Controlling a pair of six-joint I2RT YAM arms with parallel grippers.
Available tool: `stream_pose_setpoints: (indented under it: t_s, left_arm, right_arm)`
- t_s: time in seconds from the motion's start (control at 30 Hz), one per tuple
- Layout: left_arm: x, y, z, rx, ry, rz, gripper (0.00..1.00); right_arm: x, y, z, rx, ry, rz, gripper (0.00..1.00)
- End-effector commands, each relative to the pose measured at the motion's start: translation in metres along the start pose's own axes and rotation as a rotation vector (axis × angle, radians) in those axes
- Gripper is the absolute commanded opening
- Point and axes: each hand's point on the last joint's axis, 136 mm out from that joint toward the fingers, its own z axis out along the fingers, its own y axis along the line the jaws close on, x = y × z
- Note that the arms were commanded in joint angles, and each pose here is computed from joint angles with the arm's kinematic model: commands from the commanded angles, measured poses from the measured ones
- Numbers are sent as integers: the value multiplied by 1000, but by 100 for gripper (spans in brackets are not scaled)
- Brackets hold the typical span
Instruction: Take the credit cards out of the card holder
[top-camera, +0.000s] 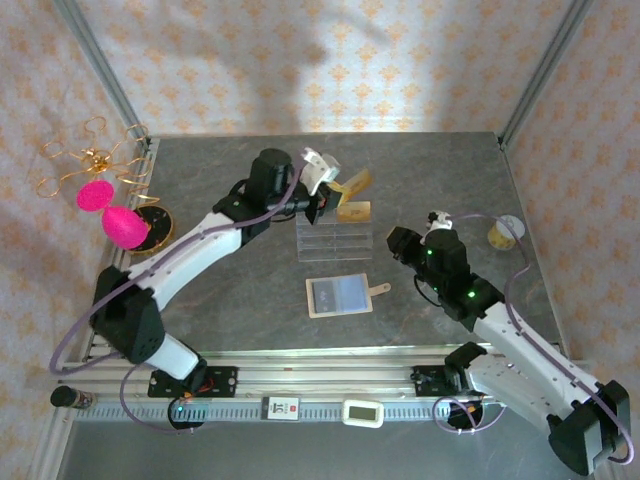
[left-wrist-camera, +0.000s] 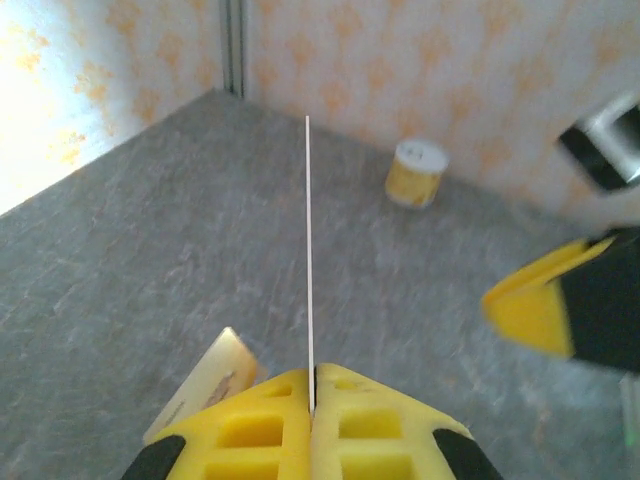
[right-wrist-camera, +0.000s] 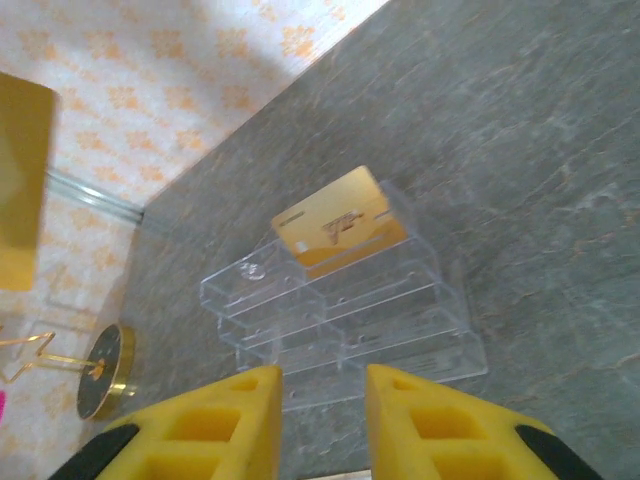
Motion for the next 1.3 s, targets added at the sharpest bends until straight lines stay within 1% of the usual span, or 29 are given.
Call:
stream_pose_setpoints:
  t_s: [0.0,0.13,0.27,0.33,0.4,0.5,0.6,0.7,0.9,1.03,1.27]
  left_arm:
    - [32,-1,8,67,196,199,0]
    - [35,11,22,77,269,295,0]
    - [33,20,32,88,278,386,0]
    - [32,20,35,130,280,413,0]
    - [33,21,37,176,306,433,0]
    - [47,26,45,262,370,414,0]
    - [49,34,51,303,380,402,0]
    - [54,46,58,264,388,393,0]
    - [62,49,63,236,346,396,0]
    - [68,47,66,266,361,378,0]
    - [72,53,77,258,364,351,0]
  right_arm:
    - [1,-25,0,80,-11,-8,26]
    - [-4,-35,5,97,-21,11,26]
    - [-10,-41,14,114,-19,15,25]
    - [-12,-43,18,128,-19,12,25]
    - [-15,-46,20,139,-21,8,25]
    - [-18,-49,24,154,-26,4,25]
    - [-21,-53,28,172,-29,3,25]
    - [-25,-57,34,185,-28,5,25]
    - [-26,-60,45,194,-13,-4,24]
    - [-26,-60,48,192,-9,-4,24]
    - [-24,-62,50,194,-3,-5,24]
